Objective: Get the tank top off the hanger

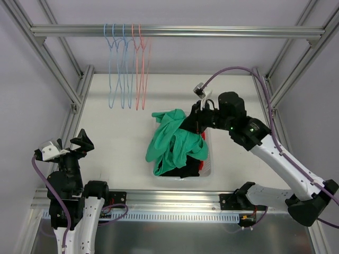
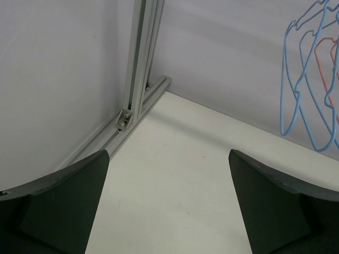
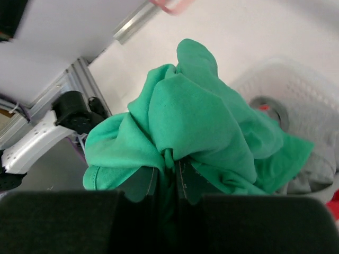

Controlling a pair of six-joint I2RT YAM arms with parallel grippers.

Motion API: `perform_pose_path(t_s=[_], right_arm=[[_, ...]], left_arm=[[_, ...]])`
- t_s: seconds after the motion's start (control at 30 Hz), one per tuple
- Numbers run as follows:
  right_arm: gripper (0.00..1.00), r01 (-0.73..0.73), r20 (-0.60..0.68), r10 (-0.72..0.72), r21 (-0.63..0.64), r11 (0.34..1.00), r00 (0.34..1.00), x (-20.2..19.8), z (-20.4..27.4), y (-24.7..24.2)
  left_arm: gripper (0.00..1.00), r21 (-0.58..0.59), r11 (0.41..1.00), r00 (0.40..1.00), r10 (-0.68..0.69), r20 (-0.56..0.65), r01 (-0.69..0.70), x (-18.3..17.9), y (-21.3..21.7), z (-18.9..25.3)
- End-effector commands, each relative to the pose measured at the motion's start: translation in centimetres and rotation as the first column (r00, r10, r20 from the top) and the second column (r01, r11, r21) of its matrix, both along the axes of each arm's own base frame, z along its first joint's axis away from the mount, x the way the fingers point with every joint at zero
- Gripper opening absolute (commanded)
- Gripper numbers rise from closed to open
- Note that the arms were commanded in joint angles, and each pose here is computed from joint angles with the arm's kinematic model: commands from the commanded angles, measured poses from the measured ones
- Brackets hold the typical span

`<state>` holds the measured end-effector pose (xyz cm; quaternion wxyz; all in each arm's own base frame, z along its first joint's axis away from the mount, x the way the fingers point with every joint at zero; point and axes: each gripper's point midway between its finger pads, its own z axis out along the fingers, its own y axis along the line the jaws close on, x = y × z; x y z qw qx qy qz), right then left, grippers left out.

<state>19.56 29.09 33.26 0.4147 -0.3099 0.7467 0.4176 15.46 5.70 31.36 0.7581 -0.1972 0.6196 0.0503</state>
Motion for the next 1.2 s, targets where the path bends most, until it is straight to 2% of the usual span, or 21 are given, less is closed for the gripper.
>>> perform_pose_path(t_s=[0.0, 0.07, 0.17, 0.23, 0.3, 0.5, 0.6, 0.8, 0.87, 0.9, 0.97, 1.03, 1.17], right_arm=[[0.0, 0.068, -0.041, -0.065, 0.08, 0.994, 0.997, 1.6, -1.8, -0.1], [0.0, 0.131, -0.08, -0.128, 0.037, 0.991, 0.989, 2.8, -5.4, -0.2], [0.0, 0.254, -0.152, -0.279, -0.163, 0.953, 0.948, 4.8, -14.7, -1.7], [0.0, 0.357, -0.144, -0.42, -0.329, 0.874, 0.896, 5.7, -20.4, -4.4], [0.0, 0.358, -0.172, -0.464, -0.431, 0.828, 0.869, 5.1, -24.9, -5.6], [0.0, 0.325, -0.19, -0.474, -0.513, 0.794, 0.86, 3.5, -29.4, -5.0], [0.02, 0.34, -0.175, -0.465, -0.473, 0.813, 0.868, 3.7, -27.8, -4.6], [0.43, 0.38, -0.081, -0.438, -0.375, 0.846, 0.895, 4.8, -20.5, -4.4], [0.52, 0.374, -0.054, -0.411, -0.323, 0.869, 0.91, 5.1, -17.3, -3.8], [0.61, 0.372, -0.057, -0.411, -0.324, 0.87, 0.91, 5.0, -16.7, -3.8], [0.64, 0.386, -0.044, -0.417, -0.302, 0.872, 0.908, 5.3, -15.1, -3.9], [0.78, 0.413, -0.026, -0.439, -0.291, 0.863, 0.898, 5.8, -13.2, -4.1], [0.84, 0.457, 0.02, -0.471, -0.281, 0.844, 0.882, 6.4, -10.0, -5.7]], left_arm=[[0.99, -0.009, 1.0, 0.985, -0.005, 0.17, 0.007, -2.8, 0.0, 2.4], [0.99, -0.009, 1.0, 0.985, -0.007, 0.17, 0.009, -2.8, 0.0, 2.4], [0.99, -0.008, 1.0, 0.985, -0.01, 0.172, 0.011, -2.9, 0.0, 2.6], [0.99, -0.002, 1.0, 0.984, -0.019, 0.177, 0.019, -3.0, -0.2, 3.0], [0.99, 0.001, 1.0, 0.984, -0.024, 0.175, 0.024, -3.0, -0.3, 3.1], [0.99, 0.01, 0.998, 0.985, -0.055, 0.166, 0.054, -2.6, -0.8, 3.4], [0.99, 0.028, 0.996, 0.985, -0.088, 0.151, 0.085, -2.3, -1.4, 3.8], [0.99, 0.038, 0.988, 0.983, -0.154, 0.103, 0.151, -1.1, -2.6, 3.6], [0.99, 0.033, 0.985, 0.984, -0.168, 0.053, 0.167, -0.1, -2.9, 3.2], [0.99, 0.026, 0.983, 0.982, -0.182, 0.045, 0.181, 0.0, -3.1, 3.2], [0.99, 0.005, 0.979, 0.978, -0.203, -0.038, 0.203, 1.4, -3.6, 2.1], [0.99, -0.028, 0.973, 0.967, -0.231, -0.111, 0.229, 2.5, -4.2, 1.6], [0.99, -0.056, 0.97, 0.949, -0.242, -0.201, 0.236, 3.7, -4.5, 0.2]])
